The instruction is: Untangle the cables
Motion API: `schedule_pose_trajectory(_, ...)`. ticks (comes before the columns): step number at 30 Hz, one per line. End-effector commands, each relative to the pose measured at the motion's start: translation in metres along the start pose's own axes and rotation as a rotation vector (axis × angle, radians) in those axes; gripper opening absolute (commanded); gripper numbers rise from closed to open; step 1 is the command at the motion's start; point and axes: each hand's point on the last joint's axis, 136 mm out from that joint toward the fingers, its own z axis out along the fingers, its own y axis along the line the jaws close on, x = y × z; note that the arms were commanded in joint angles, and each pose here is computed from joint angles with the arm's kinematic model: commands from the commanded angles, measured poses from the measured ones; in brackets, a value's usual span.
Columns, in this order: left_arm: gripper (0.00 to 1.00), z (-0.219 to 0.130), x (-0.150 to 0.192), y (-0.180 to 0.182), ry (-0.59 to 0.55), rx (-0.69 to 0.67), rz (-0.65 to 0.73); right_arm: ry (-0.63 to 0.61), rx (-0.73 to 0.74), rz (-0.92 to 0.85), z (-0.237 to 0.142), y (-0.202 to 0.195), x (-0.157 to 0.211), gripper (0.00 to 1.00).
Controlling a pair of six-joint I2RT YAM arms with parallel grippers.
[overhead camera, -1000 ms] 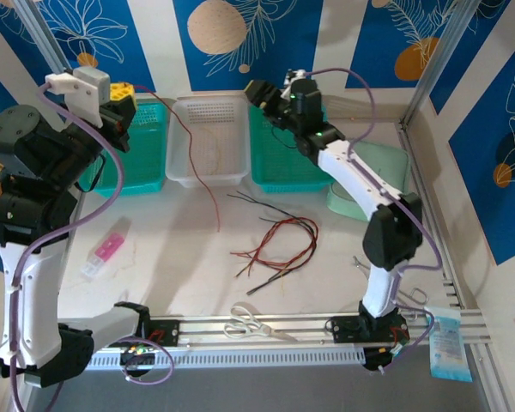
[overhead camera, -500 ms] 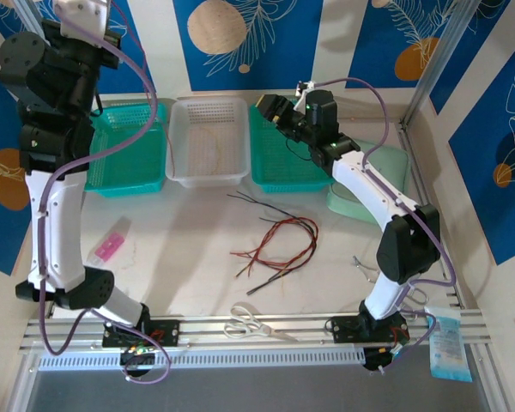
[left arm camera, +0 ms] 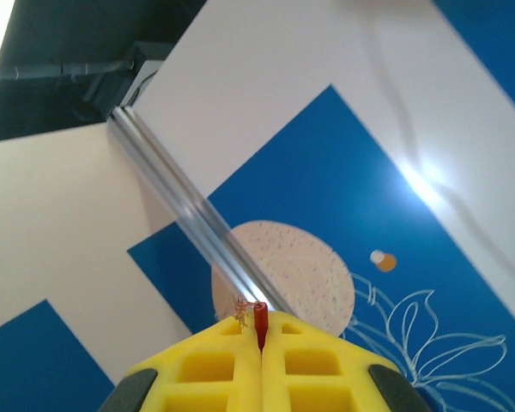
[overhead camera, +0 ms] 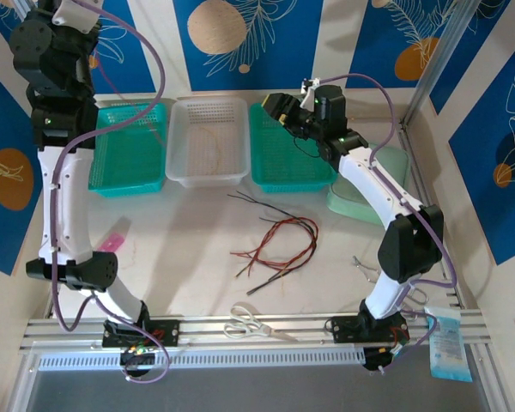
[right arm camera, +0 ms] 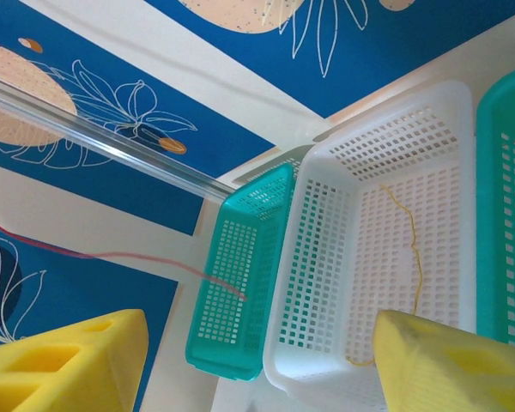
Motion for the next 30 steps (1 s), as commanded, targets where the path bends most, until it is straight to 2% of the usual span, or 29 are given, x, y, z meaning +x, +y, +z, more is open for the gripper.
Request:
schedule_pose_trajectory(1, 0.0, 0.005, 0.02, 0.001, 0.048, -0.031, 0.021, 0.024, -0.025, -0.009, 0.004, 0.005, -0.001, 0.7)
schedule_pose_trajectory(10, 0.0, 0.005, 0.104, -0.082, 0.227, 0.119, 0.027, 0.063, -0.043, -0.011, 0.005, 0.011, 0.012, 0.7)
schedule_pose_trajectory(23, 0.0, -0.012, 0.18, -0.174, 0.354, 0.285, -0.064, 0.084, -0.019, 0.005, -0.003, -0.002, 0.02, 0.7)
schedule_pose_trajectory(27, 0.0, -0.017, 0.206, -0.192, 0.431, 0.288, -0.095, 0.086, -0.008, 0.007, -0.007, -0.006, 0.021, 0.7)
schedule_pose_trajectory(30, 0.0, -0.023, 0.23, -0.201, 0.51, 0.245, -0.175, 0.082, -0.004, 0.009, -0.01, -0.009, 0.02, 0.7)
